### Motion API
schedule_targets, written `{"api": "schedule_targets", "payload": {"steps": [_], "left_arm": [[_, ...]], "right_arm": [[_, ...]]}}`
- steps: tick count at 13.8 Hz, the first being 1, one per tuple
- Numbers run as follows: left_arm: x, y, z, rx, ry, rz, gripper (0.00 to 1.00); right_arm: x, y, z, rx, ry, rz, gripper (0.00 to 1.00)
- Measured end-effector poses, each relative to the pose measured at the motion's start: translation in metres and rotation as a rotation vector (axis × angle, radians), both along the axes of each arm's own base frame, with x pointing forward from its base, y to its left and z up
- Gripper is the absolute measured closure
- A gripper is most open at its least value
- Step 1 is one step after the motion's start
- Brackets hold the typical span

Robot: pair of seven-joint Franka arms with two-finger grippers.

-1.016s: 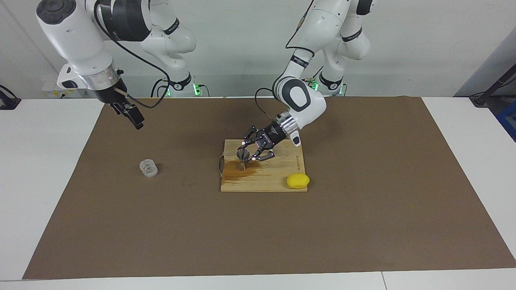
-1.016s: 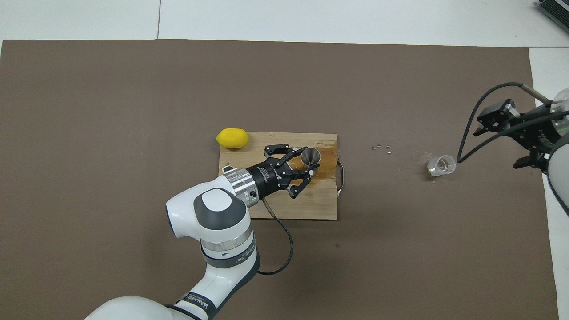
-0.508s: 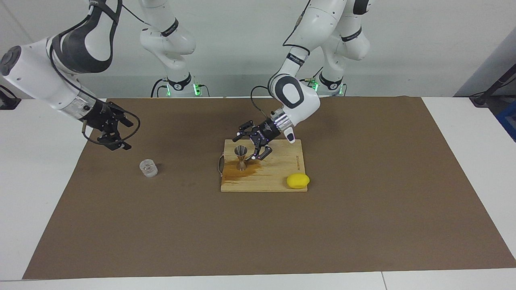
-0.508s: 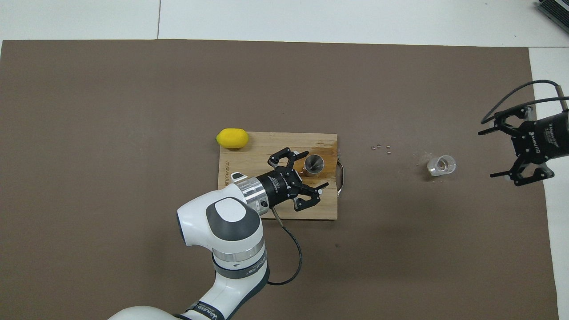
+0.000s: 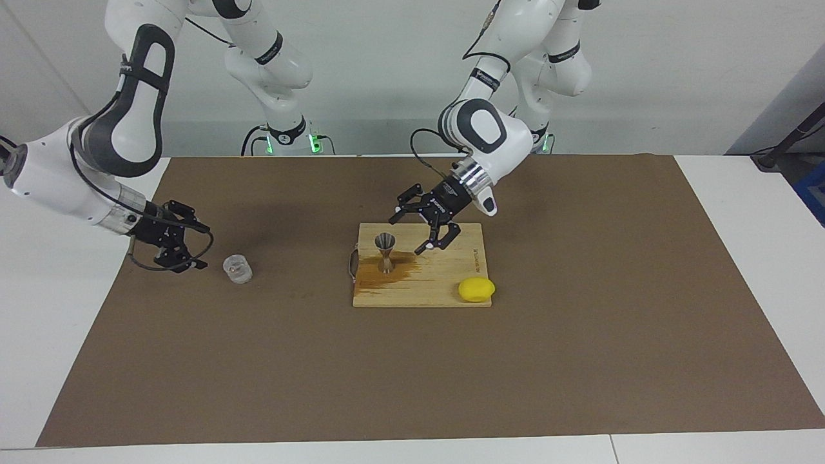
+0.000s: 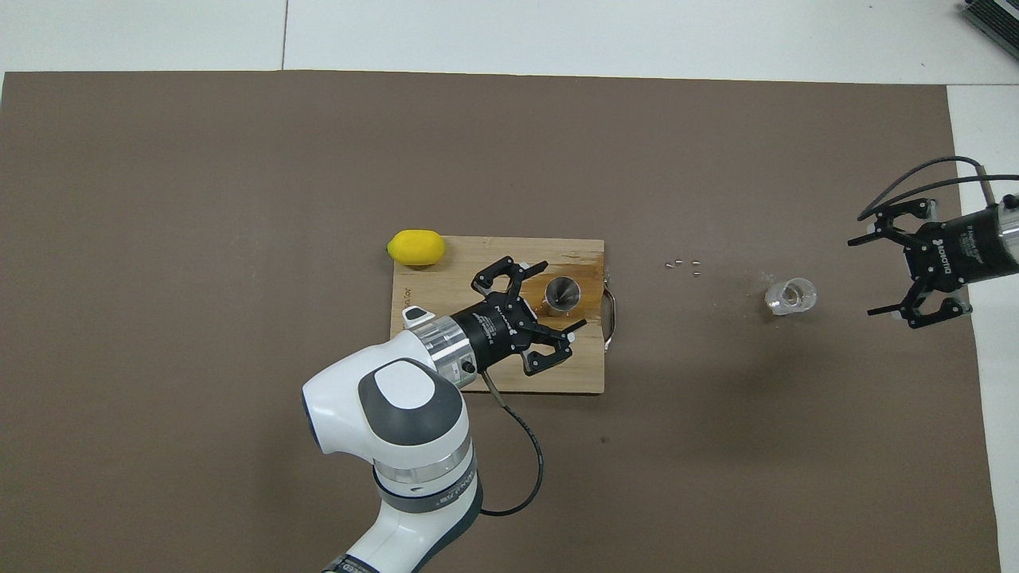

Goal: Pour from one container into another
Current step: 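Open the left gripper and withdraw while the right gripper grasps the glass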

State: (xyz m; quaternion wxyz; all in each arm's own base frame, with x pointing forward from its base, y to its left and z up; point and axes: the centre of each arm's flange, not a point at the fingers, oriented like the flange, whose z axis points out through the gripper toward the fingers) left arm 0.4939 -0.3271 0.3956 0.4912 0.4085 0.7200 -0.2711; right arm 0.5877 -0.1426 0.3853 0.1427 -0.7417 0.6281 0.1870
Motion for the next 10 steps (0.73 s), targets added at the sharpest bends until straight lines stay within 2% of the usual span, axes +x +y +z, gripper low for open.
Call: {"api": "schedule_targets", "payload": {"steps": [4, 6, 10], "left_arm": [[0.061, 0.08, 0.056, 0.248, -0.247, -0.055, 0.0], [0.087, 0.127, 0.071, 0.381, -0.324, -0.055, 0.0], [0.122, 0.216, 0.094, 0.754, -0.463, -0.134, 0.0]], "right_arm": [[-0.005, -0.029, -0.074, 0.109, -0.013, 0.011, 0.0], [-0.007, -0.04, -0.102, 0.141, -0.013, -0.006, 0.0], [-0.014, -0.029, -0.128, 0.195, -0.004, -0.061, 0.0]]}}
